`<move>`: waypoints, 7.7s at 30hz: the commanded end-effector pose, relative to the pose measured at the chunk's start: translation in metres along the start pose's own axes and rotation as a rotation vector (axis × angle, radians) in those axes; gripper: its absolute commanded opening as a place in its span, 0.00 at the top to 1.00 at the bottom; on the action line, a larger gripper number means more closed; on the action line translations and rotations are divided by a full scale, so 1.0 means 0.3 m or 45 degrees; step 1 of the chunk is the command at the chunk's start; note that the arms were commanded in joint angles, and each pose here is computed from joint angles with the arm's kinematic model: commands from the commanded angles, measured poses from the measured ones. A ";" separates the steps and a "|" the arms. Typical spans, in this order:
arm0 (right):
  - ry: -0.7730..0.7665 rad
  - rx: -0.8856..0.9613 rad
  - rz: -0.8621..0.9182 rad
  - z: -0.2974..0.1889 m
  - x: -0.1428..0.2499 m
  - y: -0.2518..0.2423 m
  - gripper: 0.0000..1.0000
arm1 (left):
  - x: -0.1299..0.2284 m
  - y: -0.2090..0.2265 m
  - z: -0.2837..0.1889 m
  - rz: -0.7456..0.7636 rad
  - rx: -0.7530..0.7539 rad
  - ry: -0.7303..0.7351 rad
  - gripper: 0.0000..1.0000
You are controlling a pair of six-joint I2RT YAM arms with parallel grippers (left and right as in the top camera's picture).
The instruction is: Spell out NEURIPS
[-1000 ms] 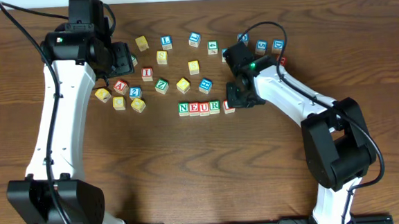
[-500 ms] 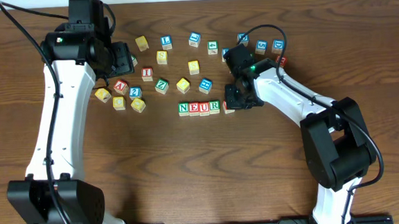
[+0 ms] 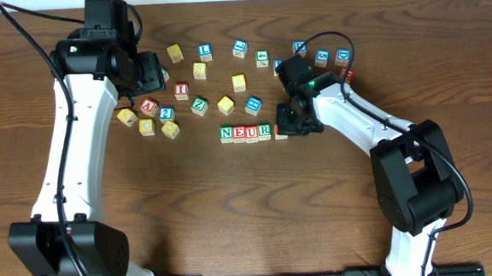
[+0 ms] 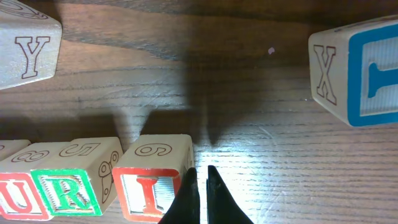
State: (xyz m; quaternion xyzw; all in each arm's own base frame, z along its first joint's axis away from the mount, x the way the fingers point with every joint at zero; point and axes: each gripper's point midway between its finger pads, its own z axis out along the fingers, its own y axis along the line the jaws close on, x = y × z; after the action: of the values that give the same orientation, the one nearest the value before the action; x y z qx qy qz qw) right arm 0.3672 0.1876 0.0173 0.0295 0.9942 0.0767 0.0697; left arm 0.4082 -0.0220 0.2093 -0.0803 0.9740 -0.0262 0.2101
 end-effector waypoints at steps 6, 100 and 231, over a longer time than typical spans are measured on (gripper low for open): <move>0.011 -0.014 -0.030 0.021 0.025 0.038 0.99 | 0.002 0.002 -0.002 0.015 -0.010 0.000 0.35; -0.331 0.155 -0.099 0.058 -0.620 0.063 0.72 | 0.001 0.003 -0.002 0.015 -0.011 -0.001 0.35; 0.077 0.157 0.038 -0.039 0.046 -0.120 0.80 | -0.017 0.000 -0.002 0.014 -0.005 -0.028 0.35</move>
State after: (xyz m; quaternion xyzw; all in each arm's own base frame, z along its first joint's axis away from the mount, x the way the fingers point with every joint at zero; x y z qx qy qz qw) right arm 0.3559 0.1483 0.0297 0.0469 0.9978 0.0111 0.0459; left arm 0.4126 -0.0222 0.2114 -0.0799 0.9719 -0.0275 0.2197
